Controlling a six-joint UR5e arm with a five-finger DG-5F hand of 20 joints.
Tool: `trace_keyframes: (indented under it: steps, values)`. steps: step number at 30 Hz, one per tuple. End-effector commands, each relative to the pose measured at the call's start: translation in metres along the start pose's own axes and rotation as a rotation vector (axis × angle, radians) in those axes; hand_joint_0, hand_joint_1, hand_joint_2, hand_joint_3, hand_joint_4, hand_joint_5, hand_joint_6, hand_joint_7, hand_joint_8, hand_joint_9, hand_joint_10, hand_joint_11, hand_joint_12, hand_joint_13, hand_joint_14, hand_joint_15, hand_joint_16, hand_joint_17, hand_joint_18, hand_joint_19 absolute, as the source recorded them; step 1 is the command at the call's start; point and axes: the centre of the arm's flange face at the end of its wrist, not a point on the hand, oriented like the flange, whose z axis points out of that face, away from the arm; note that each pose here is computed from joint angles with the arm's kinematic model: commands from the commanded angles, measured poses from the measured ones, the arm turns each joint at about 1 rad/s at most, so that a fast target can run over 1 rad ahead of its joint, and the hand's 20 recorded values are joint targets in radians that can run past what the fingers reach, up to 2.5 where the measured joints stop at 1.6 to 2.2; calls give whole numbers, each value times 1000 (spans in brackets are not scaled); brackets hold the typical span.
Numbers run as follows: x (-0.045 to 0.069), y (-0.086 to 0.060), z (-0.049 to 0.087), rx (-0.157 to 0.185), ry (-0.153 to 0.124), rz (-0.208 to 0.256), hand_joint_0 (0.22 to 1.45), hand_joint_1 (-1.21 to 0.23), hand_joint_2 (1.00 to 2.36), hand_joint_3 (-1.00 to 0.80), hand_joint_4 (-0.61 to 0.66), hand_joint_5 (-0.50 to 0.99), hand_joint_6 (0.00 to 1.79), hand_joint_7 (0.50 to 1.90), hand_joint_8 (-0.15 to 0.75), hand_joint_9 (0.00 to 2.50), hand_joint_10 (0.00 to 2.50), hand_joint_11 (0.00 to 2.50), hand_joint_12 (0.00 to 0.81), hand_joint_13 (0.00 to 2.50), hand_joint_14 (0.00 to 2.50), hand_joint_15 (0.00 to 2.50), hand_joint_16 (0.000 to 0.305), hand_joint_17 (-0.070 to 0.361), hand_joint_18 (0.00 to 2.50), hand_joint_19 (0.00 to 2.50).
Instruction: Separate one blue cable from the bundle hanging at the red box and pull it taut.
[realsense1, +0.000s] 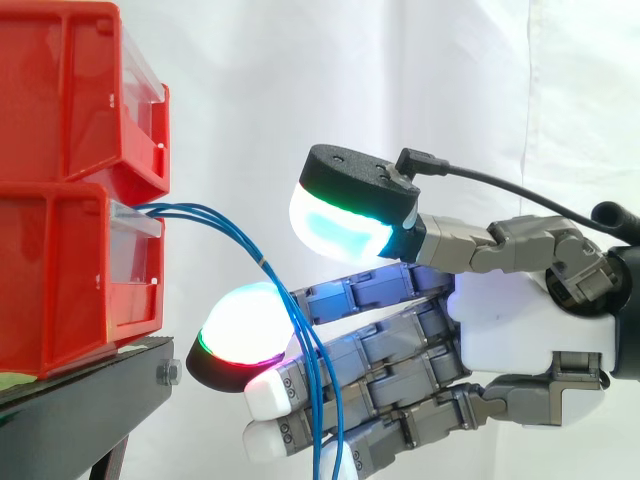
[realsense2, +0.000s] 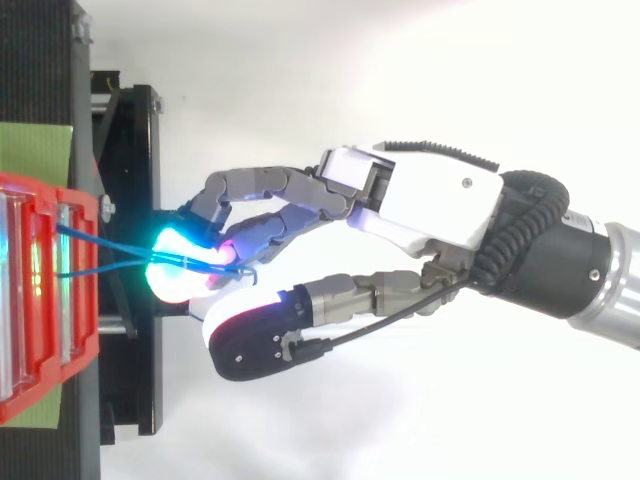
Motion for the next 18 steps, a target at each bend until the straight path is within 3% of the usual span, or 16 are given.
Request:
trace_keyframes:
  steps: [1,10,18]
  values:
    - [-1,3,-3,22,19,13,601,-606,1007,-421,293,-136,502,1116,362,730,9,336,303,765,11,313,37,82,731,486]
    - [-6,20,-11,62,28,-1,608,-577,1007,-422,229,-116,501,1241,365,770,9,379,306,791,13,321,37,82,753,498]
    - [-12,32,-14,67,27,0,614,-575,1009,-401,213,-130,605,1120,370,792,10,396,305,805,12,332,36,82,765,495]
